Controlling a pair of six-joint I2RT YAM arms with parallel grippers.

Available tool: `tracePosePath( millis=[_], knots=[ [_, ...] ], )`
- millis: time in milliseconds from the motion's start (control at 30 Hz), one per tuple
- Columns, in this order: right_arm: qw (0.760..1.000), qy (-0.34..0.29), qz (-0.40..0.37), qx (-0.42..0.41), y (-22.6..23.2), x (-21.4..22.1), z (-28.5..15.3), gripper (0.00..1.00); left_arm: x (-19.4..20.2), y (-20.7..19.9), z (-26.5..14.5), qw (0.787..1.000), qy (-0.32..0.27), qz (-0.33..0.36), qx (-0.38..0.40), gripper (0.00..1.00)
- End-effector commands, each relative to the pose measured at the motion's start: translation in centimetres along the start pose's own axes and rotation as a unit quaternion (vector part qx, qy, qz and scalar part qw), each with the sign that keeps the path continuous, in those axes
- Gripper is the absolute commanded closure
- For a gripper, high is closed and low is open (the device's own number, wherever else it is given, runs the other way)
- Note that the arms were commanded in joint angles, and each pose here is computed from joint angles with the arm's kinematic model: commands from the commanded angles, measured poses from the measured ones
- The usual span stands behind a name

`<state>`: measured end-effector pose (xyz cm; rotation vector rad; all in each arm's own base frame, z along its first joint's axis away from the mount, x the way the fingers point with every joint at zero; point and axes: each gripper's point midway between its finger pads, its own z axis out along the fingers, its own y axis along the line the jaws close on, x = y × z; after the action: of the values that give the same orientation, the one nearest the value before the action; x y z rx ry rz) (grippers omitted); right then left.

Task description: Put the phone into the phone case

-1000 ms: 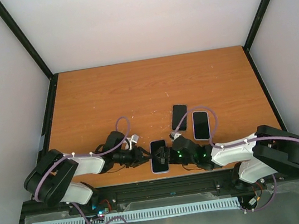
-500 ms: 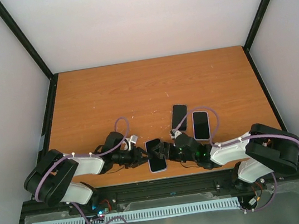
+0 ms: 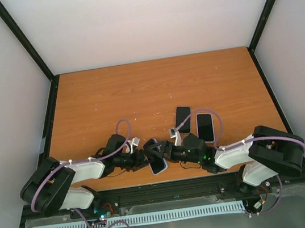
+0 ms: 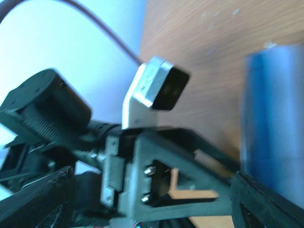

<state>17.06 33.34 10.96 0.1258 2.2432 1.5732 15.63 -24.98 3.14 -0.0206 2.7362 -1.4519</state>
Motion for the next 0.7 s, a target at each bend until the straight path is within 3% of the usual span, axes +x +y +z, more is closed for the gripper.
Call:
tracePosePath(
  millis=[0,267,467,667],
  knots=[
    [0.994,0.064,0.011,-0.089,4.1,2.2,0.4,0.14,-1.4,-1.1,-0.3,0.998,-0.030,0.047,-0.008,0.48],
    [0.997,0.058,0.006,-0.044,1.2,2.4,0.4,0.17,-1.3,0.3,-0.8,0.997,-0.042,0.043,-0.041,0.52],
    [0.990,0.026,-0.068,0.123,-3.2,0.3,-1.3,0.25,-1.6,0.2,-0.9,0.997,-0.049,0.044,-0.044,0.59],
    [0.977,-0.004,-0.096,0.191,-4.8,-1.6,-3.1,0.25,-2.7,-0.6,-0.9,0.997,-0.062,0.042,-0.027,0.62]
  ],
)
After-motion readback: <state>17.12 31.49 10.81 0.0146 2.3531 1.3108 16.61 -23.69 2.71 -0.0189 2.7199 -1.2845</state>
